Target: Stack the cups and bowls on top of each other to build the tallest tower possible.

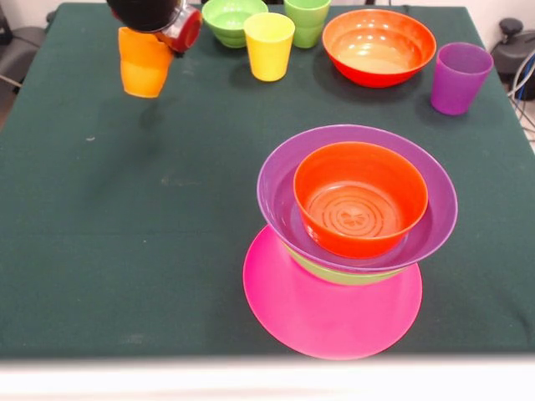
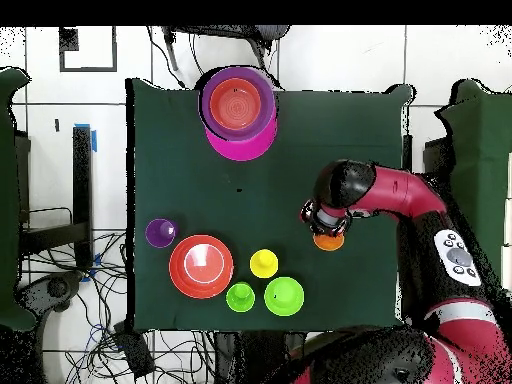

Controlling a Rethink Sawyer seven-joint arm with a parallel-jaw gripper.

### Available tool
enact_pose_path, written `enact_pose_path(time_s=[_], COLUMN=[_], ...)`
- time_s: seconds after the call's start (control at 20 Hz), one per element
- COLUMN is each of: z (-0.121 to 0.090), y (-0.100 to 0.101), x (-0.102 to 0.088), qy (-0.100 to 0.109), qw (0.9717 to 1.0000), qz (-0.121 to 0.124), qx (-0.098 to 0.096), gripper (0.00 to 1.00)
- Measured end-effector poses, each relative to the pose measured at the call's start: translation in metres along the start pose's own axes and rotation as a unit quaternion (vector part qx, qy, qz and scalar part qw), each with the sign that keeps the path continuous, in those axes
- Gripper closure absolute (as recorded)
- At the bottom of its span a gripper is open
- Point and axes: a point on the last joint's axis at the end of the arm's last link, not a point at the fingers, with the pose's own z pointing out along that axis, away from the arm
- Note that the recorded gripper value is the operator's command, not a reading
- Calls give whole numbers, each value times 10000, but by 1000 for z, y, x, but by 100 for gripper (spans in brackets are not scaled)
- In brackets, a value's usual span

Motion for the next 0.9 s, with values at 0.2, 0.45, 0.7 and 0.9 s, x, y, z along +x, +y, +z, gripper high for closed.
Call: enact_pose_path(time_s=[0.2,0.45,0.7,0.9], z=[6,22,40,39], y=[10,20,20,19], x=[-1,-3,-4,-6], qy=[97,196,348,337], qw=[9999,9997,9993,9994], qz=[-55,-106,-99,-85], qx=[50,56,31,23], gripper=[100,100,100,100])
